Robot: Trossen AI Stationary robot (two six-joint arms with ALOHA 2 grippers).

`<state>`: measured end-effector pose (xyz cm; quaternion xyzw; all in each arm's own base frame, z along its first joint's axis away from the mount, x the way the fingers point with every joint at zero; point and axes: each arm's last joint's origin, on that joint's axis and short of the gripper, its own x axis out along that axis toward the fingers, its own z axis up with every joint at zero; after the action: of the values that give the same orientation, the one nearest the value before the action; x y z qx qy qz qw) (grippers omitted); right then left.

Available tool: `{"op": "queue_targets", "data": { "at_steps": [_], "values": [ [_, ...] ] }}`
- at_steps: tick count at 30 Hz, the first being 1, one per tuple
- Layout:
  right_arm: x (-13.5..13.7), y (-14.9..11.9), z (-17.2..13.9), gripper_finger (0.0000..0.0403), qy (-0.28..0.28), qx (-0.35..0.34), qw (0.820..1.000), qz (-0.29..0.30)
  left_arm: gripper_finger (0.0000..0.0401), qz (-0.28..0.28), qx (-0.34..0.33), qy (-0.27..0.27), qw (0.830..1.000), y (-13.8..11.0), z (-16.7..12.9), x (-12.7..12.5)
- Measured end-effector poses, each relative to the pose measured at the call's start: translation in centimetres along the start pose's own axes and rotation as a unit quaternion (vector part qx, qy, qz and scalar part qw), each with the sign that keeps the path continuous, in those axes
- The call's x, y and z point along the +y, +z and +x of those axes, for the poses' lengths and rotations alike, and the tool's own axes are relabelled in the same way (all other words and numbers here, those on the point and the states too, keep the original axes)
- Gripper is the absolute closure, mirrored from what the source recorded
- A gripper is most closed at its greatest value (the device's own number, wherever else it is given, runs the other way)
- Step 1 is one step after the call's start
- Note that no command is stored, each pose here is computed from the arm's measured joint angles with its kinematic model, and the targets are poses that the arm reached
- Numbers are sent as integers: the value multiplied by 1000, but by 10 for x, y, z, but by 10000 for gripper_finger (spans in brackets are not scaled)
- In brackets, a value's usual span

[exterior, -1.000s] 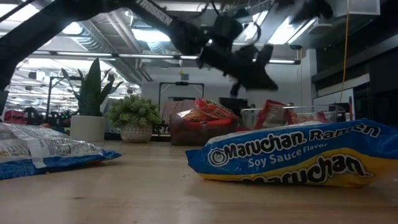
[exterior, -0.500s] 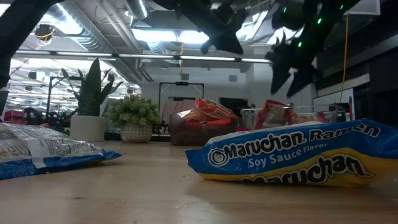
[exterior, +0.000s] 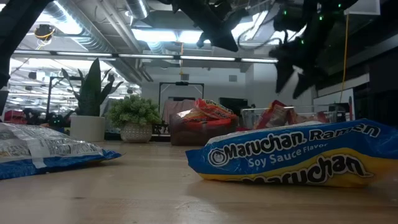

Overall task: Sort Maruchan noodles
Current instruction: Put the red noodle pack into the top transparent bin

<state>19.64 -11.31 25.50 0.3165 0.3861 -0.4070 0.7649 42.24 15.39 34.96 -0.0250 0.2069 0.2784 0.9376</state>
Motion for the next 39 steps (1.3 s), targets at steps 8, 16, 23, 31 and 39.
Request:
{"op": "queue_targets", "data": {
  "at_steps": [8, 16, 23, 31, 39],
  "values": [
    [8, 14, 19, 111, -8, -33, 999, -28, 401, 8, 16, 10, 1000, -3, 1, 4],
    [8, 0, 58, 156, -56, 82, 993, -69, 401, 13, 23, 10, 1000, -5, 1, 4],
    [1, -6, 42, 177, -75, 101, 989, -74, 401, 17, 38, 9, 999, -8, 1, 4],
    [-2, -5, 7, 180, -11, 67, 996, -60, 401, 16, 43, 14, 999, -9, 2, 7],
    [0, -8, 35, 198, -35, 98, 990, -92, 401, 13, 50, 13, 999, -10, 1, 7]
  ]
}}
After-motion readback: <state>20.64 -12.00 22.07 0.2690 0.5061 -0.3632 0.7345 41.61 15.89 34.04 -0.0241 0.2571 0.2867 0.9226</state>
